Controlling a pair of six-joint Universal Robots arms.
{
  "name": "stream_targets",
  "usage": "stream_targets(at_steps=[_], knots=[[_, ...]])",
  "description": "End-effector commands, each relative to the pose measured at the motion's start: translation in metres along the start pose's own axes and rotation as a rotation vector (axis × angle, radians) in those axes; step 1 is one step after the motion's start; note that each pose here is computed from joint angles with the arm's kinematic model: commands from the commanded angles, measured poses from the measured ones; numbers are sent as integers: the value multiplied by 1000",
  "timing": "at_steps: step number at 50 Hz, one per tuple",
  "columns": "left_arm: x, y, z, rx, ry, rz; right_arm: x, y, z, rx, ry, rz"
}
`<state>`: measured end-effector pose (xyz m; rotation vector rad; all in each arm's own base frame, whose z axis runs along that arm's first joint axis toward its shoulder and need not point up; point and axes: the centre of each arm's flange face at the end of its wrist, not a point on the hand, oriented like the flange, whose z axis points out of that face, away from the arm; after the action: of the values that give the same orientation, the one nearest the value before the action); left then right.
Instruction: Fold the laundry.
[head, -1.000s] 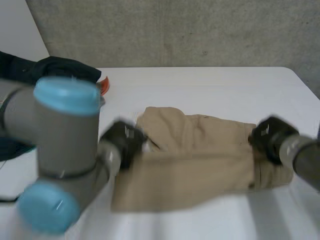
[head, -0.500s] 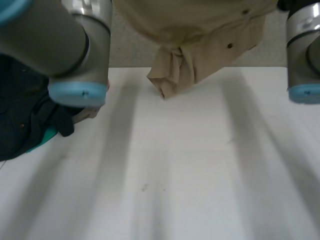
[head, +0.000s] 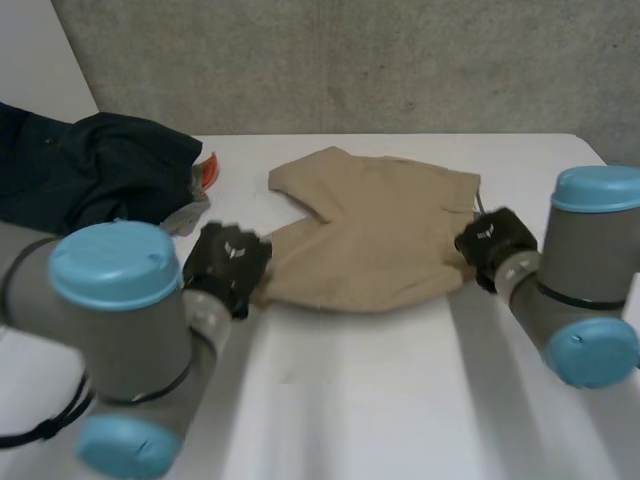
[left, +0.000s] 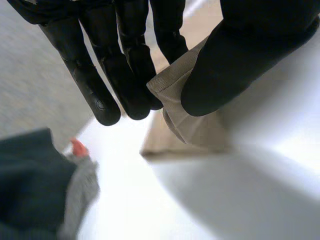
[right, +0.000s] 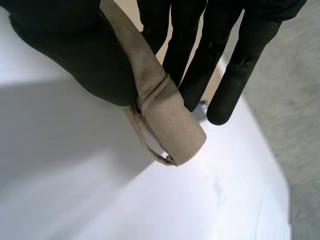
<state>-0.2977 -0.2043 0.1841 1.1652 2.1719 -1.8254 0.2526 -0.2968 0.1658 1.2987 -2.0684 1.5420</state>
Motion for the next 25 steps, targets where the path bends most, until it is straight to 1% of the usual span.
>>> stream_targets(at_steps=[1, 2, 3, 6, 12, 17, 20, 21, 22, 24, 25], knots=[[4, 18, -87, -215, 235, 81, -7, 16, -82, -175, -186, -110], [7, 18, -97, -226, 267, 87, -12, 24, -96, -213, -236, -167], [12, 21, -114, -252, 336, 105, -15, 28, -102, -232, -259, -197], [18, 20, -126, -248, 394, 117, -21, 35, -112, -245, -294, -264], [18, 10, -114, -183, 360, 107, -22, 37, -105, -210, -241, -242], [20, 8, -100, -172, 349, 105, -25, 42, -104, -224, -255, -218], [21, 7, -73, -159, 324, 118, -20, 37, -99, -204, -226, -221], [20, 7, -62, -154, 311, 127, -17, 33, -91, -186, -205, -222], [19, 7, -38, -141, 280, 148, -15, 30, -84, -172, -193, -224], [15, 4, -16, -120, 245, 177, -10, 24, -70, -148, -159, -219], [12, 0, -5, -103, 219, 190, -3, 16, -57, -117, -117, -216]])
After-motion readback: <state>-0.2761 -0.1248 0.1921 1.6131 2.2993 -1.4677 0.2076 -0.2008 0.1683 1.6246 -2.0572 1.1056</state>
